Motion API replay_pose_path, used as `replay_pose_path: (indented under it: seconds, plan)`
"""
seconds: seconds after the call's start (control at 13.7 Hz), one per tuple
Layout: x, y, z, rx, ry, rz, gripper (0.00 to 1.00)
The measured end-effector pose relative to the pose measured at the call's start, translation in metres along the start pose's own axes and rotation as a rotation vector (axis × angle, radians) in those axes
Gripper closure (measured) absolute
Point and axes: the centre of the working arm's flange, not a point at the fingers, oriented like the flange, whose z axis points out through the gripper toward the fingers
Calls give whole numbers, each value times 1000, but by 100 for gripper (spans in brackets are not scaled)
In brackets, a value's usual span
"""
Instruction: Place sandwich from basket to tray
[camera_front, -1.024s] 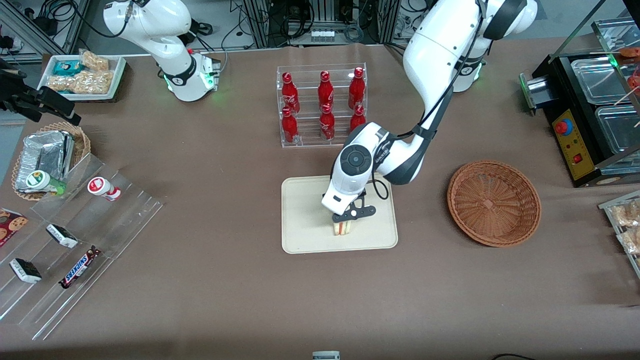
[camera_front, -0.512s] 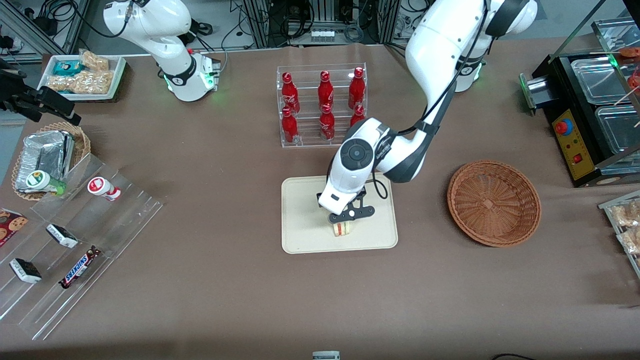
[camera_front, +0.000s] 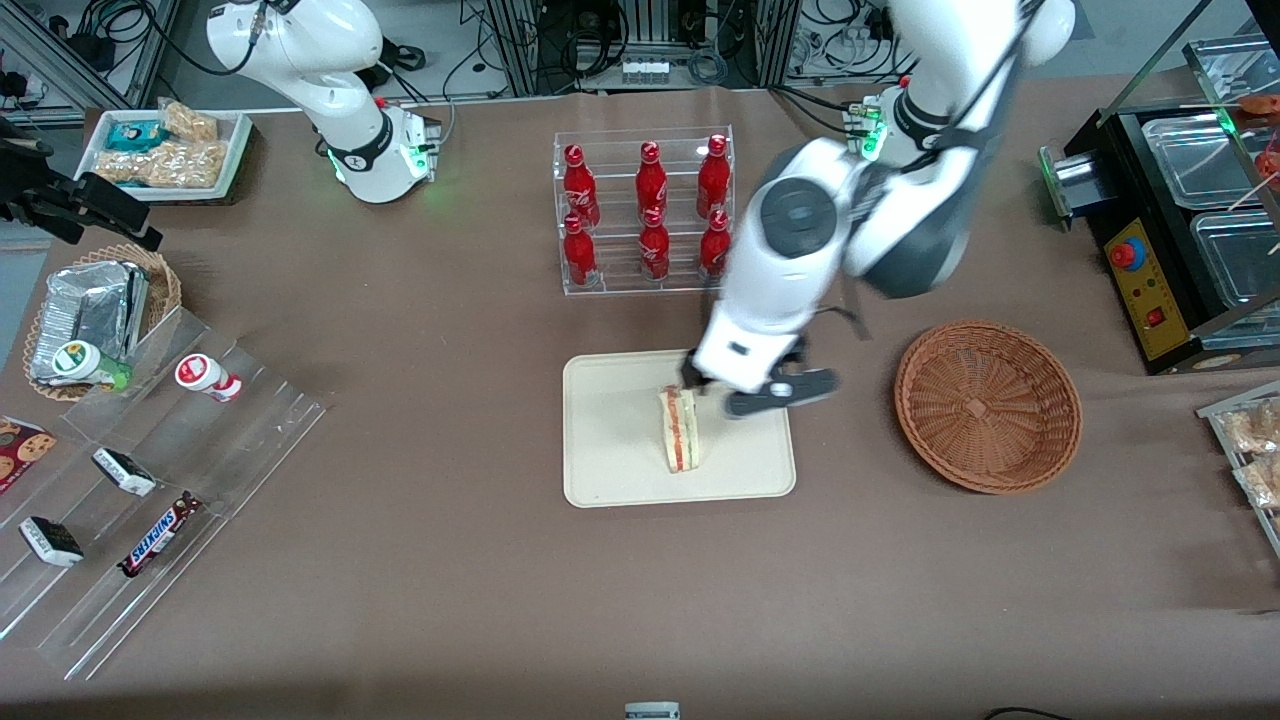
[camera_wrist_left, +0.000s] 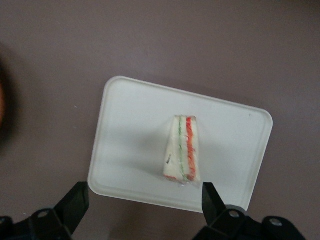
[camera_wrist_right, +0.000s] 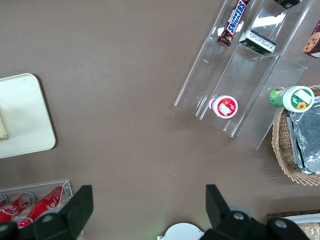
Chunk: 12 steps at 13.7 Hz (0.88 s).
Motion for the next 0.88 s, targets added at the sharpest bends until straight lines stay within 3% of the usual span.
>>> replay_pose_path:
  seconds: [0.29, 0.59, 0.88]
  plan:
    - [61, -112, -38, 48, -51, 40, 0]
    - [103, -212, -56, 56, -87, 104, 0]
    - [112, -283, -95, 45, -104, 187, 0]
